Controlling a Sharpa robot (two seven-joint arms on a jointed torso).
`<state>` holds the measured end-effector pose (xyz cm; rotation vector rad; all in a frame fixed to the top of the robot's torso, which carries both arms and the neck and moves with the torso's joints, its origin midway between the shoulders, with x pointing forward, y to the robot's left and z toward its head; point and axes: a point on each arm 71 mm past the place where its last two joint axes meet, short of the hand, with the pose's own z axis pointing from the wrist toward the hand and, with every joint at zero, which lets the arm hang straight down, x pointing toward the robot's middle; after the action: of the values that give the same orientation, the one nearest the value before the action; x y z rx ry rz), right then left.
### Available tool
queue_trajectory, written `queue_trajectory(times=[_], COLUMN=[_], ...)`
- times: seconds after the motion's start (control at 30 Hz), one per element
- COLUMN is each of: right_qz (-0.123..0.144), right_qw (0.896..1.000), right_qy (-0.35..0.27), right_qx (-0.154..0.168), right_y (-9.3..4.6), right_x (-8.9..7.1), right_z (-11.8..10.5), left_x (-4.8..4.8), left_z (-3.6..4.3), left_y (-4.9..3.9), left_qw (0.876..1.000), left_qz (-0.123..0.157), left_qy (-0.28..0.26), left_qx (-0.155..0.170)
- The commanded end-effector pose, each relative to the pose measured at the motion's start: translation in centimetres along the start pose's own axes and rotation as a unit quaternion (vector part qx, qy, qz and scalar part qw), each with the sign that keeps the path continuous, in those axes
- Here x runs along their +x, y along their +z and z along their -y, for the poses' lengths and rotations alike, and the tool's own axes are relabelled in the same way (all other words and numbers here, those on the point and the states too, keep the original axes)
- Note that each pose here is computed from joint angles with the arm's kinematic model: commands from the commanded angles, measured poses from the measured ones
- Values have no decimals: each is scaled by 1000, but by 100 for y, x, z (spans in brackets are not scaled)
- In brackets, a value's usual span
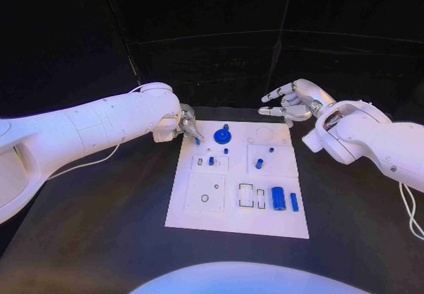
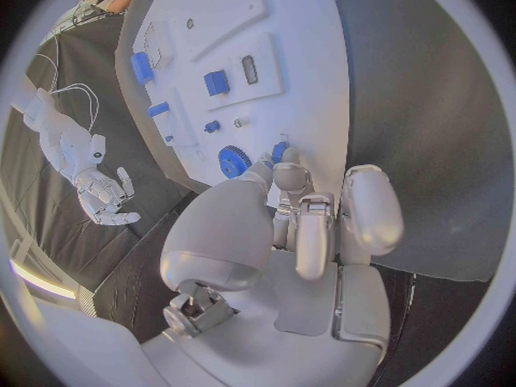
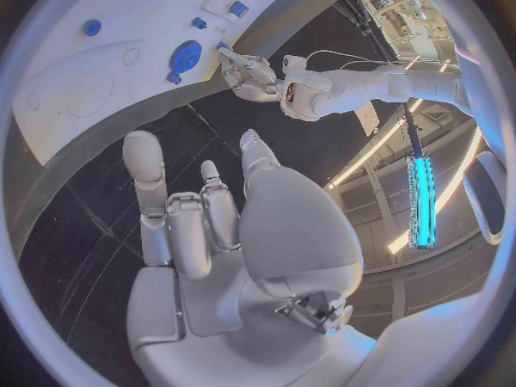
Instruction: Assemble the parts on the task board
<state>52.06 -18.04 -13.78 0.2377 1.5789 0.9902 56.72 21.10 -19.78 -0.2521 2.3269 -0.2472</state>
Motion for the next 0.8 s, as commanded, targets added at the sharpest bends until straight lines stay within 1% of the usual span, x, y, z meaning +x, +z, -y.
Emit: queue_trajectory(times=[0.03,0.33,0.47,0.57,0.8], right_qz=[-3,-4,-3,-3,-2], right_qw=[1000,1000,1000,1000,1000], right_qy=[-1,-1,-1,-1,-2], right_qx=[-4,-3,-3,-3,-3], right_y=[4,-1,-4,-5,-7], right_x=[-1,-6,-9,-11,-16], right_z=[-14,-9,-6,-4,1], left_x=[-3,31,55,86,165], left_z=[4,-42,-63,-77,-119], left_y=[-18,-99,-152,-200,-281], left_qw=[1000,998,997,996,994], left_qz=[5,6,8,10,12], left_qy=[-20,-49,-60,-69,-76], left_qx=[10,29,40,53,75])
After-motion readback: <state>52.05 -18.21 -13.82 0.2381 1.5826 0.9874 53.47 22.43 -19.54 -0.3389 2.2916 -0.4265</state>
